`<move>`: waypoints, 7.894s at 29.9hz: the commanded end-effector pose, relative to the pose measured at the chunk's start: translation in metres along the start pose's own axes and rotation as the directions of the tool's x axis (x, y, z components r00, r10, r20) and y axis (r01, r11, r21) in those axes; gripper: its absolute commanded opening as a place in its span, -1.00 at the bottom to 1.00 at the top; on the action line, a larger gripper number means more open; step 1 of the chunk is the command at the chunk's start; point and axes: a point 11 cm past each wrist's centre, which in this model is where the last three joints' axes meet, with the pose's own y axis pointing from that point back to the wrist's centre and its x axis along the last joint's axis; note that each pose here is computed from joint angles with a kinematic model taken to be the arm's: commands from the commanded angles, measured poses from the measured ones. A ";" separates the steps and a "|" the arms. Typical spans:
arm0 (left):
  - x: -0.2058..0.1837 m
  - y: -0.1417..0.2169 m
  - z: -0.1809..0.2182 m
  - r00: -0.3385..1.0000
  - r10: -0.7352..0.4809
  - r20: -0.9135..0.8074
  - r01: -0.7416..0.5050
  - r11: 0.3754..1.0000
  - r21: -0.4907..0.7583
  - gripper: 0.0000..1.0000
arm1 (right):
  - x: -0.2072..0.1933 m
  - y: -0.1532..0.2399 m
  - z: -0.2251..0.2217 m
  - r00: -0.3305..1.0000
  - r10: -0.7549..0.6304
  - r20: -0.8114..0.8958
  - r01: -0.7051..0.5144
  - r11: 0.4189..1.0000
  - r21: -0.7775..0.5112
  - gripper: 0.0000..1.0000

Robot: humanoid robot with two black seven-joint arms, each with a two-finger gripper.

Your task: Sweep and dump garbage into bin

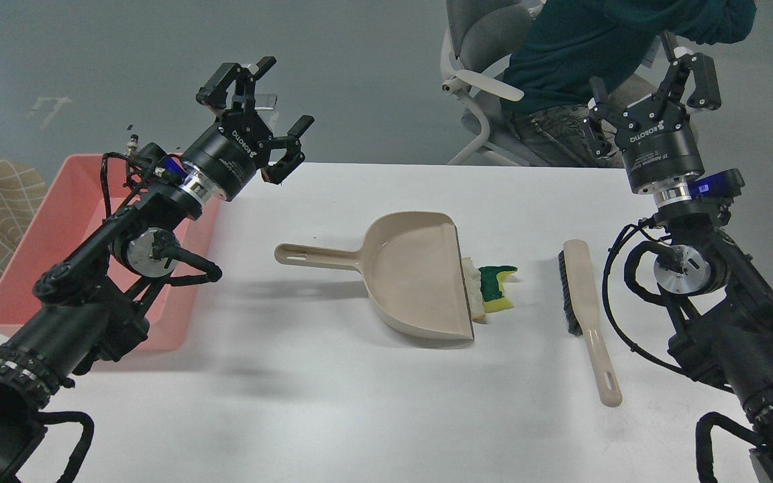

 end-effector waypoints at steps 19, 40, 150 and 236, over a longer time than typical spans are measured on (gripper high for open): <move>-0.004 -0.002 -0.004 1.000 -0.006 -0.015 0.006 1.000 0.005 0.96 | 0.006 -0.004 0.003 0.996 0.059 -0.069 -0.061 0.998 -0.026 1.00; 0.005 -0.005 0.002 0.999 0.046 -0.012 -0.046 0.998 -0.031 0.96 | 0.013 -0.014 -0.005 0.990 0.024 -0.138 -0.046 0.987 -0.157 1.00; -0.039 0.098 -0.132 0.712 -0.126 0.691 -0.239 0.881 0.408 -0.75 | 0.022 0.000 -0.013 0.989 0.003 -0.145 -0.024 0.989 -0.146 1.00; -0.047 0.094 -0.134 0.722 -0.130 0.680 -0.229 0.882 0.412 -1.00 | 0.017 0.226 -0.011 0.342 -0.885 -0.316 -0.074 0.310 -0.948 0.67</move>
